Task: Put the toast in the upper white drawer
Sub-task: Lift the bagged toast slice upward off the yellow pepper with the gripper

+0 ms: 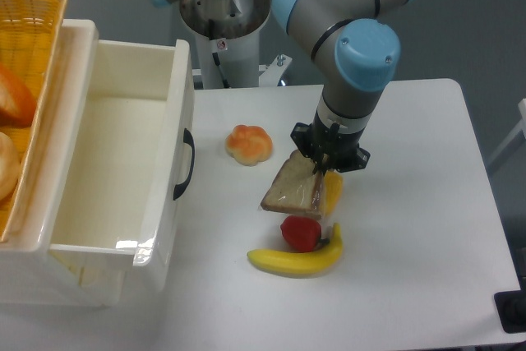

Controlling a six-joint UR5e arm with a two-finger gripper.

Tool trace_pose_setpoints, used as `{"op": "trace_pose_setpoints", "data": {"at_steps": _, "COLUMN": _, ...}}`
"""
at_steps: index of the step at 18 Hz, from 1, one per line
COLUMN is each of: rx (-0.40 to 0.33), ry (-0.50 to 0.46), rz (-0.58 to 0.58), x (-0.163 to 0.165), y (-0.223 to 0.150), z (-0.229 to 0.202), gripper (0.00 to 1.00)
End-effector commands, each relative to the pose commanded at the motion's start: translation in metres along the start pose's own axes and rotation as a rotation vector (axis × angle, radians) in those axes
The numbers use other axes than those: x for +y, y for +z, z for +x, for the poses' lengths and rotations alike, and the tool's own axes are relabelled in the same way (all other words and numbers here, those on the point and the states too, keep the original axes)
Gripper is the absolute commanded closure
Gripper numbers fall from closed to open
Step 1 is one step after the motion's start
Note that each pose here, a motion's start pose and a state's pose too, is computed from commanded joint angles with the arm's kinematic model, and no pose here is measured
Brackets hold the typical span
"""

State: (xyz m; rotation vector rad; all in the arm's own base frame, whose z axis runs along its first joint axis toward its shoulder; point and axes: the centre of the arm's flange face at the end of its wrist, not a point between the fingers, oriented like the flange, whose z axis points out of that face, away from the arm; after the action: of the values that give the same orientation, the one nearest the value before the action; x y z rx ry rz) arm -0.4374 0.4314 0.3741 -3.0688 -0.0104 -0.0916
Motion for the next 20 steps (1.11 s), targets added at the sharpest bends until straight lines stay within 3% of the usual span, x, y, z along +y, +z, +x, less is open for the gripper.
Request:
{"op": "trace_pose_setpoints", "data": {"at_steps": 11, "rx": -0.024, "ry": -0.028, "rz": 0.011, "x": 0.006, "y": -0.013, "z": -0.010, "gripper": 0.90}}
{"op": "trace_pose_setpoints", "data": {"at_steps": 14, "rx": -0.048, "ry": -0.042, "rz": 0.017, "x": 0.014, "y": -0.031, "z": -0.009, "gripper": 0.90}}
{"op": "trace_pose_setpoints", "data": {"at_steps": 20, "rx": -0.087, "ry": -0.070, "rz": -0.080, "x": 0.036, "y": -0.042, "z": -0.017, "gripper": 0.89}}
